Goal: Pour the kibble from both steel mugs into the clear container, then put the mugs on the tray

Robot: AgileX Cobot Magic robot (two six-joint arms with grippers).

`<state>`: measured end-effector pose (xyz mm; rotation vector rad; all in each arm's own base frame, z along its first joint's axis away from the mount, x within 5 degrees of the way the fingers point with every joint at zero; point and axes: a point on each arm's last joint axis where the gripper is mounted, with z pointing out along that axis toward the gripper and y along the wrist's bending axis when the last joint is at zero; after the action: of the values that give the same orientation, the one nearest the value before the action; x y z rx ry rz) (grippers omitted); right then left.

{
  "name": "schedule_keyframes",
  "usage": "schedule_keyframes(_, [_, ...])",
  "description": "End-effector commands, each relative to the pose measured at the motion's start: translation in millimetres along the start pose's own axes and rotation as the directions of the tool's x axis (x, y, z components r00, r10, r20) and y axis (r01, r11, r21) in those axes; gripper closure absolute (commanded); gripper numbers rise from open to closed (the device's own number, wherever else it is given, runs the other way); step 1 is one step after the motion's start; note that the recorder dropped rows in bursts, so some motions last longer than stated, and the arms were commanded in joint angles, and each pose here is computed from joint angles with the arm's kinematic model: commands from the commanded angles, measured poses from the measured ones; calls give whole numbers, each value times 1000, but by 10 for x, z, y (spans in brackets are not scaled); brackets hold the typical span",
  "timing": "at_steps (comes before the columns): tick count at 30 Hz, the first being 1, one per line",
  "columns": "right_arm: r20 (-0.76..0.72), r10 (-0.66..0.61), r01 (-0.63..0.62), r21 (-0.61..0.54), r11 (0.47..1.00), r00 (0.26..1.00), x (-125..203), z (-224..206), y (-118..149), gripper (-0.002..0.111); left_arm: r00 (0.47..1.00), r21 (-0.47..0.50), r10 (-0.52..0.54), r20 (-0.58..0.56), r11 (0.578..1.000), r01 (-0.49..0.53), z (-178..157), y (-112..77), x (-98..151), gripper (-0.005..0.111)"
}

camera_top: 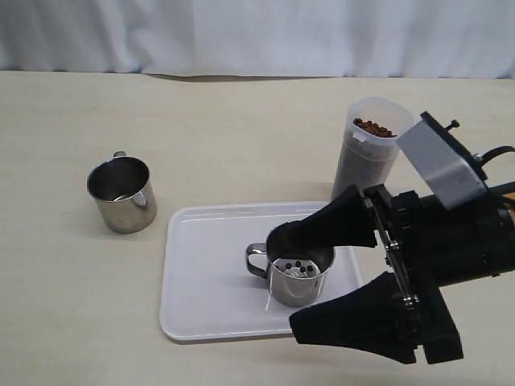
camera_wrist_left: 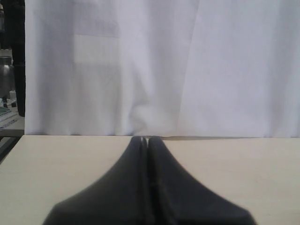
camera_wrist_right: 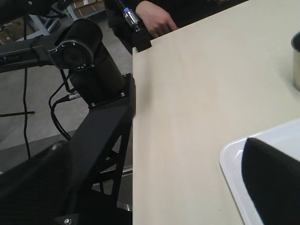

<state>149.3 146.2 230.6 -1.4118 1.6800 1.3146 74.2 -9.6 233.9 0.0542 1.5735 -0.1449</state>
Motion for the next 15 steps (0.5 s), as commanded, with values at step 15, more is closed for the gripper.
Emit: schedule_keyframes(15, [69,154,-160,89,983,986,-60,-11,-80,7,1000,-2,-3,3,1000,3,-2,1,-6,107])
